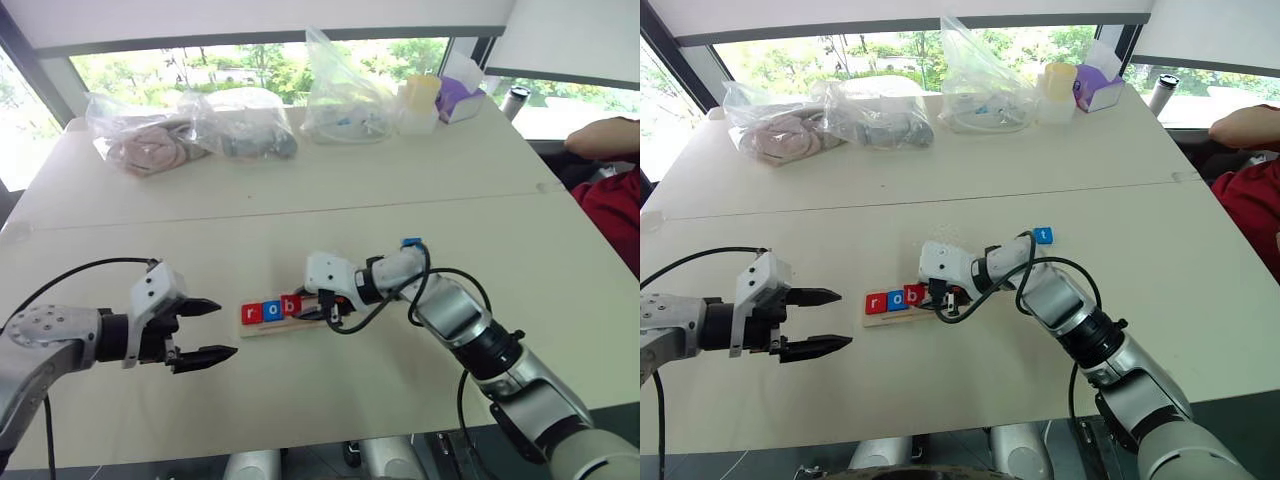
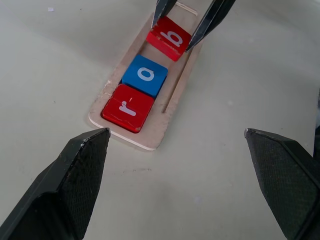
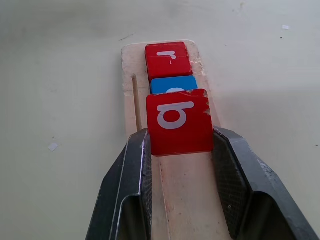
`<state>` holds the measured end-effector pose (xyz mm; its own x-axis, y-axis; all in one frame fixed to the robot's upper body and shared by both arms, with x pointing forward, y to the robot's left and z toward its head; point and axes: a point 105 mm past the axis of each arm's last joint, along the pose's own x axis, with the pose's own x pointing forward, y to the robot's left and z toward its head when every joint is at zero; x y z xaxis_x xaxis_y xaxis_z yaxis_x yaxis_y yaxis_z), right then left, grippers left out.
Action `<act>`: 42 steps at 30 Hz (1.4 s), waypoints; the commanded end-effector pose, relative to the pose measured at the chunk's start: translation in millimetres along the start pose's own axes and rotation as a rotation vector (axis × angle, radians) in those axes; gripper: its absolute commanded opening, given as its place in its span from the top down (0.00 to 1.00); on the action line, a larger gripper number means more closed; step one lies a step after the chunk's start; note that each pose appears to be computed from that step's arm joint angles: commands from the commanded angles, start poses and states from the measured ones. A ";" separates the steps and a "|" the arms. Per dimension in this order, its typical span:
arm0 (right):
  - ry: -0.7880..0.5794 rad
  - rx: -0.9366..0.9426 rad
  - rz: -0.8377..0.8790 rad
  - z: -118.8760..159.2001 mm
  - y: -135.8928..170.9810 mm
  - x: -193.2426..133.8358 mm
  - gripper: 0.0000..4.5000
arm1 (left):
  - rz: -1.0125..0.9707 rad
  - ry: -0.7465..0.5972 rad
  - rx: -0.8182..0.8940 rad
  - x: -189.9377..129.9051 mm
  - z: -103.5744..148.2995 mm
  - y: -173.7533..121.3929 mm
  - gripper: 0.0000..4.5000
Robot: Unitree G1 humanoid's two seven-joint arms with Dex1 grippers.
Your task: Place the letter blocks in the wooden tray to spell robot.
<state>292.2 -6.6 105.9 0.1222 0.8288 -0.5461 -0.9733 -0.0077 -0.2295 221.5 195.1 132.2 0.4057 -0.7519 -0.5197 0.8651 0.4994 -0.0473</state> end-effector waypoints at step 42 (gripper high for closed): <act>-0.097 -0.004 -0.287 10.7 -30.1 -64.1 0.01 | 0.028 -0.119 0.034 4.2 23.5 4.4 0.00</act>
<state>322.4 -62.4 146.1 0.3941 0.8122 -0.4301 -0.9010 0.2492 -0.3551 231.9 184.3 138.1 0.4397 -0.7778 -0.4491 0.8621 0.5057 -0.0318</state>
